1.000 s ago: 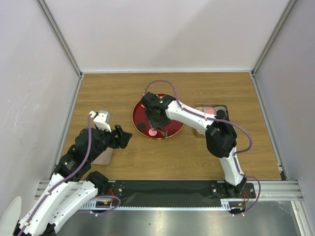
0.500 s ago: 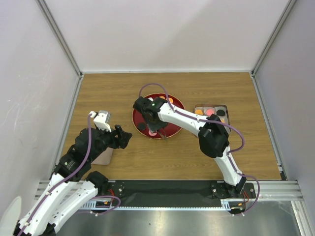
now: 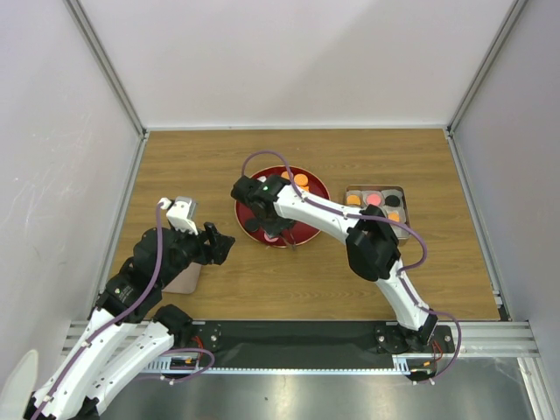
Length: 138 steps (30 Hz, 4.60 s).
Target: Pack the cookies
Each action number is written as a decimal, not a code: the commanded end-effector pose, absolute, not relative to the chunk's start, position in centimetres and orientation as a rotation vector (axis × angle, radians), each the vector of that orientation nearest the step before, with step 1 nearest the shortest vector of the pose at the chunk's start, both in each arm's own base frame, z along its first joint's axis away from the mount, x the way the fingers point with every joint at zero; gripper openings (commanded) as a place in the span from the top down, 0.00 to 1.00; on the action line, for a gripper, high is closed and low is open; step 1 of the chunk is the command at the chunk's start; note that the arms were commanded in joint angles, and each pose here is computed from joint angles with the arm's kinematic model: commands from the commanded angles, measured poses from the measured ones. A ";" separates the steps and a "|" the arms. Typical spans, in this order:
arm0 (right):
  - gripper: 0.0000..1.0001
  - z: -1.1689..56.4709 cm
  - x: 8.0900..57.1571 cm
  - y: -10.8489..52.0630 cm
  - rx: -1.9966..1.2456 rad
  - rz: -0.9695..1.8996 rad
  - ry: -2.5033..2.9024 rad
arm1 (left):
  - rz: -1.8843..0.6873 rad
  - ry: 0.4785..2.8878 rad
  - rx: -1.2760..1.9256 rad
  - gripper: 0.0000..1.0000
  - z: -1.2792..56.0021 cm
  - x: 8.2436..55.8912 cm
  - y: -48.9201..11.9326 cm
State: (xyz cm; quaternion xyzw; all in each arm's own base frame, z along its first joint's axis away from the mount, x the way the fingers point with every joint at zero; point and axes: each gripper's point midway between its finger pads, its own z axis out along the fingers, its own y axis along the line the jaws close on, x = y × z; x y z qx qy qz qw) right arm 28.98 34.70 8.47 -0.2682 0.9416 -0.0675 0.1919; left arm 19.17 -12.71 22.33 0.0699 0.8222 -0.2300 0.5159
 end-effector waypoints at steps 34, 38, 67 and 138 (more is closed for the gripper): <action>0.59 19.5 22.9 19.1 -0.211 -0.015 2.591 | -0.589 1.933 0.204 0.24 23.3 19.1 -13.4; 0.58 18.7 20.8 14.9 -0.054 -0.013 2.620 | -0.592 1.934 0.209 0.24 23.3 19.1 -13.5; 0.57 15.0 19.0 9.1 0.173 -0.077 2.649 | -0.600 1.937 0.221 0.23 23.2 19.0 -13.7; 0.55 18.4 20.9 11.9 0.082 0.096 2.590 | -0.588 1.938 0.210 0.23 23.2 19.1 -13.5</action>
